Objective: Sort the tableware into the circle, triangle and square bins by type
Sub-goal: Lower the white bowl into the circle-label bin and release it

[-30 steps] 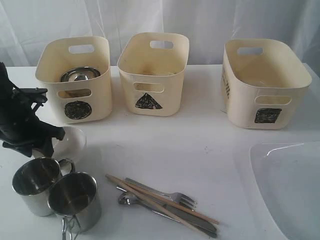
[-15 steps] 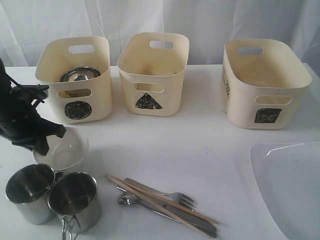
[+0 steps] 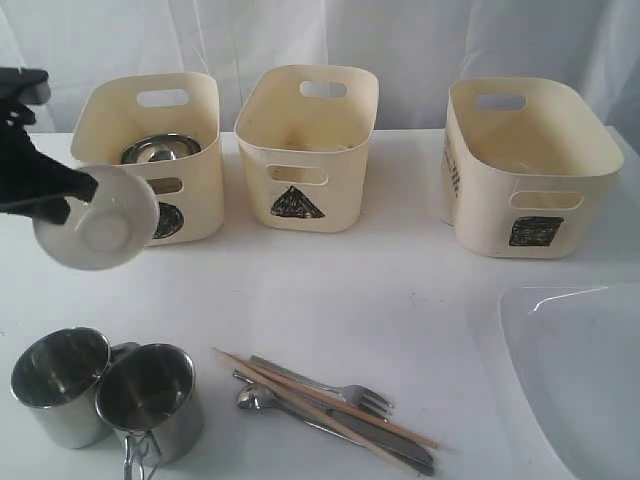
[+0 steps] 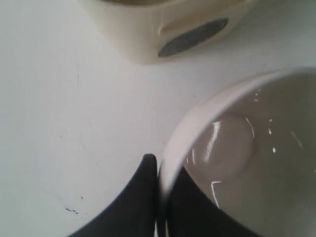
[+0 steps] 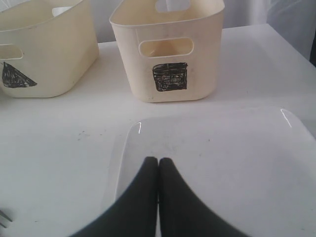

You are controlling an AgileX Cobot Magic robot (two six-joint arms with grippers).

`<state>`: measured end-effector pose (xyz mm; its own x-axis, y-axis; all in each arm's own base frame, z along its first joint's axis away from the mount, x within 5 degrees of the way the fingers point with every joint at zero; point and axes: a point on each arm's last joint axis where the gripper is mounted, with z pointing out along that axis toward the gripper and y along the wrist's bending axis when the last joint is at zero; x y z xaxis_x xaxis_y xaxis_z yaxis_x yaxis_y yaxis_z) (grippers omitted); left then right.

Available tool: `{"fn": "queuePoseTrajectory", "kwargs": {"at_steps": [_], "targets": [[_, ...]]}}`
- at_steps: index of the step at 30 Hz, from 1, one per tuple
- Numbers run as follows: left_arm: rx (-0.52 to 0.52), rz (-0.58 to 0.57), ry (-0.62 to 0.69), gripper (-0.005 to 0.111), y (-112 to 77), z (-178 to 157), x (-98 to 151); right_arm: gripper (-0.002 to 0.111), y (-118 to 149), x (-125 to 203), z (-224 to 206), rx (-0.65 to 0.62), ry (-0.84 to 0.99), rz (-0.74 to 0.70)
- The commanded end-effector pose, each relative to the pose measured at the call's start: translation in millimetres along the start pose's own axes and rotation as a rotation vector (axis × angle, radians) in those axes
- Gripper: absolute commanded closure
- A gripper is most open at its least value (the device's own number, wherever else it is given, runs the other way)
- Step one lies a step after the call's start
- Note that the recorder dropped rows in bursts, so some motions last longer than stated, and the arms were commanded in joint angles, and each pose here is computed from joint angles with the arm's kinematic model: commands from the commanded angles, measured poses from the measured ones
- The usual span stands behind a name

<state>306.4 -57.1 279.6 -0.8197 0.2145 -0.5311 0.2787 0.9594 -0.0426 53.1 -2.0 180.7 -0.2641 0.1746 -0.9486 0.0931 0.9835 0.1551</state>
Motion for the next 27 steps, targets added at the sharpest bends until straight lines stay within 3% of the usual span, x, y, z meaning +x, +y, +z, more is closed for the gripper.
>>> {"fn": "queuePoseTrajectory", "kwargs": {"at_steps": [1,6,11,19,27], "targets": [[-0.029,0.017,-0.209,0.107,-2.5,-45,-8,0.108,0,-1,0,-0.002,-0.014,0.000],[-0.109,0.016,-0.635,0.107,1.7,-78,-38,0.108,0,-1,0,-0.002,-0.014,0.000],[-0.187,0.004,-0.940,0.107,12.1,-62,-68,0.108,0,-1,0,-0.002,-0.014,0.000],[-0.236,-0.005,-0.958,0.107,27.5,34,-80,0.108,0,-1,0,-0.002,-0.014,0.000],[-0.215,0.107,-0.875,0.106,26.2,69,-87,0.108,0,-1,0,-0.002,-0.014,0.000]]}}
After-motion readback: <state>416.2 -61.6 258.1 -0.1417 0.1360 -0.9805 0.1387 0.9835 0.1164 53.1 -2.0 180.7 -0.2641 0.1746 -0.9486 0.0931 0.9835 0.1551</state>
